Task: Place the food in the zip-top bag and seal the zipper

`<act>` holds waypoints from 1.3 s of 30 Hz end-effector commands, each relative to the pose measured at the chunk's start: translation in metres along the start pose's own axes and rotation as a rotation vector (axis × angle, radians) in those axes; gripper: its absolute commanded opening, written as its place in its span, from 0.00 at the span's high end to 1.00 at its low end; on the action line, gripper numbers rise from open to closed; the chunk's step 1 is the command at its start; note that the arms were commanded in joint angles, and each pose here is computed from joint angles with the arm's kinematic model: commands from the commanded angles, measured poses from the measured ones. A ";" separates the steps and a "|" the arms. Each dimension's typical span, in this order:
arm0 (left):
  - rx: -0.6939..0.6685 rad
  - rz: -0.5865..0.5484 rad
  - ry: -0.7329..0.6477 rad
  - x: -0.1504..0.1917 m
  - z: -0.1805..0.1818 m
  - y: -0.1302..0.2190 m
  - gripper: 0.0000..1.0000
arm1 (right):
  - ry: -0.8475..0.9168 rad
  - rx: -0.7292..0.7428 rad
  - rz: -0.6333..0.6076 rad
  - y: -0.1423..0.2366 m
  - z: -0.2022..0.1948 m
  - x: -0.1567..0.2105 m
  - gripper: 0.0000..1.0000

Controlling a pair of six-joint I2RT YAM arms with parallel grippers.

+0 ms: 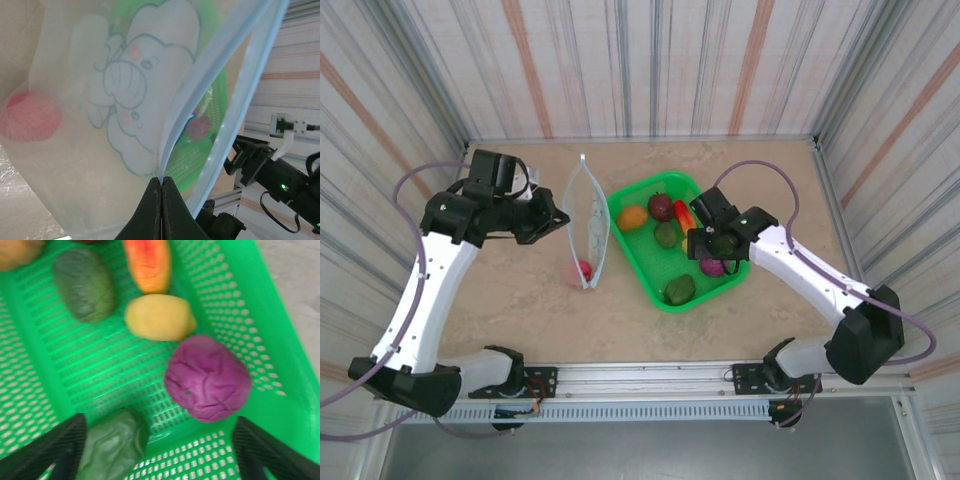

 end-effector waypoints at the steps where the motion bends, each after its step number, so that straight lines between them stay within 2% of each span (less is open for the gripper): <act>1: -0.056 -0.027 -0.055 0.009 -0.003 0.022 1.00 | -0.080 0.140 0.056 -0.016 -0.012 0.002 0.17; 4: -0.065 -0.050 -0.034 0.014 -0.004 0.034 1.00 | -0.096 0.116 0.085 -0.028 -0.009 0.002 0.09; 10: -0.062 -0.004 -0.023 0.030 -0.003 0.046 1.00 | -0.102 0.150 0.131 -0.045 -0.010 0.006 0.09; 17: -0.115 0.036 -0.088 0.044 0.002 0.045 1.00 | -0.106 0.194 0.161 -0.059 -0.014 0.012 0.07; 18: -0.126 0.029 -0.096 0.044 0.002 0.045 1.00 | -0.106 0.194 0.164 -0.061 -0.015 0.013 0.06; 19: -0.134 0.024 -0.101 0.045 0.003 0.044 1.00 | -0.107 0.199 0.166 -0.063 -0.015 0.014 0.01; 20: -0.146 0.024 -0.103 0.045 0.004 0.044 1.00 | -0.110 0.201 0.165 -0.065 -0.016 0.014 0.01; 27: -0.162 0.111 -0.090 0.046 0.009 0.003 1.00 | -0.122 0.153 0.196 -0.091 -0.010 0.014 0.00; 33: -0.125 0.117 -0.087 0.044 0.007 -0.013 1.00 | -0.132 0.077 0.196 -0.106 0.000 0.014 0.13; 39: -0.116 0.118 -0.095 0.043 0.005 -0.016 1.00 | -0.119 0.099 0.144 -0.095 -0.006 0.010 0.25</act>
Point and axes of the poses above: each hand's point on the last joint's axis, 136 mm out from that joint toward the fingers, its own y axis back along the fingers, its own z axis along the line the jaws close on, x = y × z, the point moved 7 cm from there along y, back along the fingers, and after that the axes turned 9 degrees about y, right-handed, at the moved point
